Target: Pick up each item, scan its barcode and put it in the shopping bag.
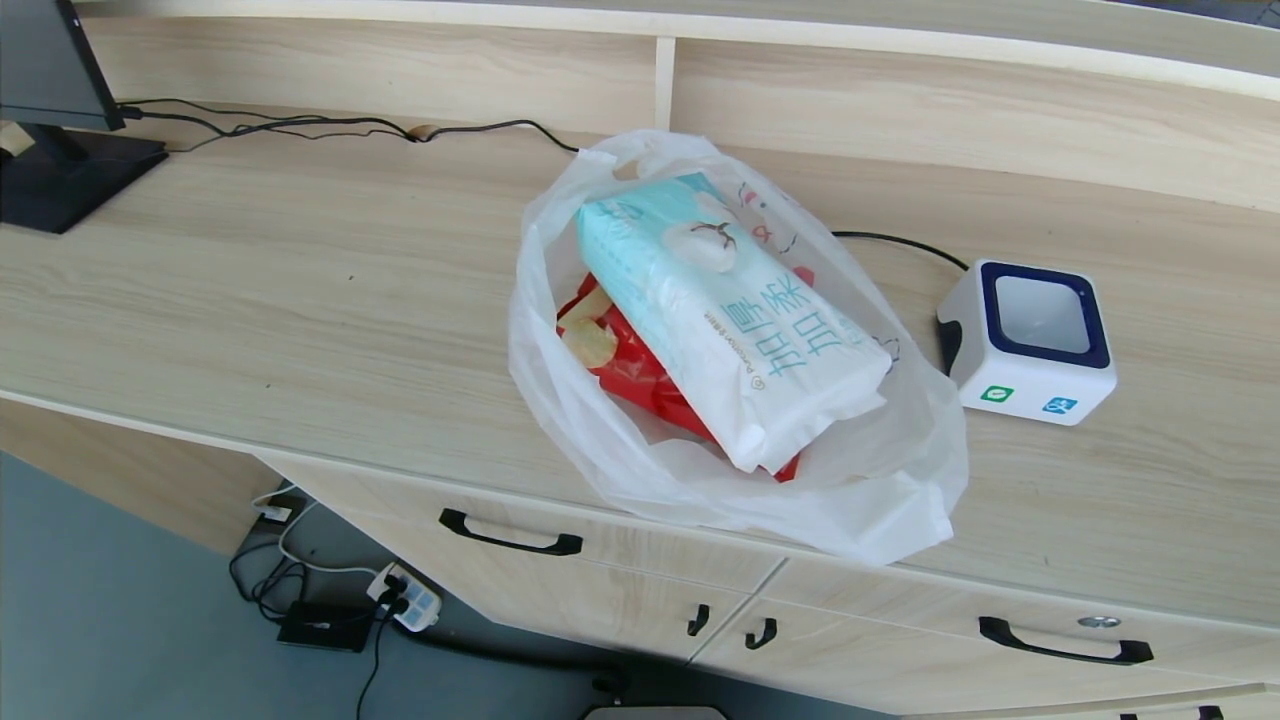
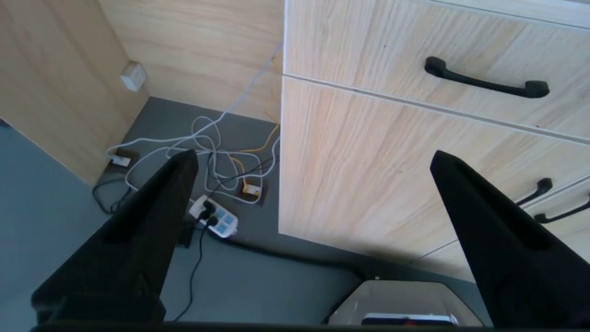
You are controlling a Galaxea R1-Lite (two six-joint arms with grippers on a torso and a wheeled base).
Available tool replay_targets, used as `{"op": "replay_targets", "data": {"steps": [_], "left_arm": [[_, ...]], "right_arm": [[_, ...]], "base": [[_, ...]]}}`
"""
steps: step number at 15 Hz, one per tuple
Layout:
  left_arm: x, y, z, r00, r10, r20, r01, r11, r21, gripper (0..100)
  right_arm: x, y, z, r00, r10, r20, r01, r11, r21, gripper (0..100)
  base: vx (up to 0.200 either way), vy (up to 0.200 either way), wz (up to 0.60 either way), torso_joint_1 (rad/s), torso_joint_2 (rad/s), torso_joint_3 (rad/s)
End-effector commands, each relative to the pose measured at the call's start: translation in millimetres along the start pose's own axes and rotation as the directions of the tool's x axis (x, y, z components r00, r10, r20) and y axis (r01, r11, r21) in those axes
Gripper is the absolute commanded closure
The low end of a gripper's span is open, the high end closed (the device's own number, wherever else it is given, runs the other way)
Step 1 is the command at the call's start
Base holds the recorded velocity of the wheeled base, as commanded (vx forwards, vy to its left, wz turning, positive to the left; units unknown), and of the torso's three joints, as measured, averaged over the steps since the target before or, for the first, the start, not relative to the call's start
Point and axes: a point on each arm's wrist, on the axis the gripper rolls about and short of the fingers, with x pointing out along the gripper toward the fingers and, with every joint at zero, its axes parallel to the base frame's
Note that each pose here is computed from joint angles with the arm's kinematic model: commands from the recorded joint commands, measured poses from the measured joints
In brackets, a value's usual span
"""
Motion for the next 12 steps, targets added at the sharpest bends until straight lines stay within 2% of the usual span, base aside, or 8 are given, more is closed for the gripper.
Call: {"op": "replay_targets", "data": {"steps": [1, 12], "left_arm": [[0.1, 0.0, 0.0, 1.000, 0.001, -0.002, -0.001, 1.000, 0.000, 0], [0.1, 0.0, 0.2, 1.000, 0.001, 0.000, -0.001, 1.000, 0.000, 0]], "right_arm": [[0.4, 0.1, 0.3, 1.000, 0.005, -0.004, -0.005, 1.000, 0.013, 0], [0.3, 0.0, -0.5, 1.000, 0.011, -0.006, -0.011, 1.000, -0.010, 0]], "base": [[0.000, 0.000, 0.00, 0.000, 0.00, 0.000], [0.000, 0.000, 0.00, 0.000, 0.00, 0.000]]}}
